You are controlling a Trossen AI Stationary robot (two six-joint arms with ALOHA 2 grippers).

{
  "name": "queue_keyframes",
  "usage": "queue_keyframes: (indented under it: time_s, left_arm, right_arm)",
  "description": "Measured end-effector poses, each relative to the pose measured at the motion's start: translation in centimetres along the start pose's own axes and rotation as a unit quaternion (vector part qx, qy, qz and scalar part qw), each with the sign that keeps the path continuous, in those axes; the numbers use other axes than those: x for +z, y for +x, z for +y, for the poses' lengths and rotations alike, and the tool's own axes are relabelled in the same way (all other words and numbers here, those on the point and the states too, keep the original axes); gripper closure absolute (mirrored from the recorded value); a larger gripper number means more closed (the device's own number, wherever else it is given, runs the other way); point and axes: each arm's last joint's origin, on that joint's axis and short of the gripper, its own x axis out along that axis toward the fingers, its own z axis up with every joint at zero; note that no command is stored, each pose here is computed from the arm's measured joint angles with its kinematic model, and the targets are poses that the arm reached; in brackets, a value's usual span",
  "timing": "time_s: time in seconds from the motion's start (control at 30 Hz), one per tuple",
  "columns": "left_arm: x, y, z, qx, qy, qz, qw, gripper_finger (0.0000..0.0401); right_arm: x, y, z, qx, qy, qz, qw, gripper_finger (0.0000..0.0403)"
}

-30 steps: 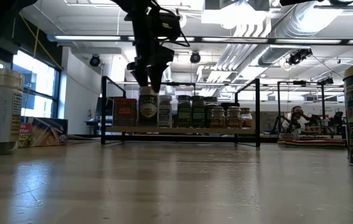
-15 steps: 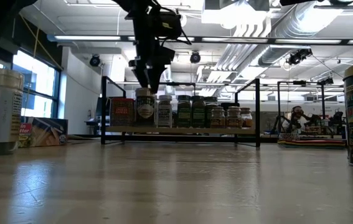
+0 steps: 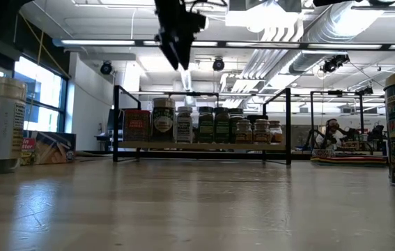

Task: Shelf spices
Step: Put the brown seasoning bottle on the shelf aligned with the white seasoning bottle

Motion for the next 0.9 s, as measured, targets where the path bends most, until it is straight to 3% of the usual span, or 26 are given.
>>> queue_keyframes:
  time_s: [0.13, 0.23, 0.37, 0.57, 0.7, 0.9]
  left_arm:
    - [-1.4, -3.4, -2.5, 0.007, 0.019, 0.039, 0.999, 0.0098]
    - [-2.9, -5.4, -6.3, -0.02, 0.04, 0.057, 0.997, 0.0103]
    - [-6.2, -8.4, -12.4, -0.097, 0.106, 0.061, 0.988, 0.0111]
    - [-11.9, -12.1, -18.9, -0.127, 0.105, 0.074, 0.984, 0.0112]
    - [-15.4, -13.4, -21.0, -0.166, 0.057, 0.136, 0.975, 0.0112]
    - [-19.4, -13.6, -20.6, -0.151, 0.004, 0.192, 0.97, 0.0112]
  right_arm:
    - [0.0, 0.0, 0.0, 0.001, 0.001, 0.0, 1.0, 0.0096]
    - [0.0, 0.0, 0.0, 0.001, 0.001, 0.0, 1.0, 0.0096]
    - [0.0, 0.0, 0.0, 0.001, 0.0, 0.0, 1.0, 0.0096]
    - [0.0, 0.0, 0.0, 0.002, -0.021, -0.002, 1.0, 0.0096]
    - [0.1, 0.0, 0.1, 0.002, -0.04, -0.002, 0.999, 0.0096]
    - [0.0, 0.1, 0.2, 0.002, -0.05, -0.001, 0.999, 0.0096]
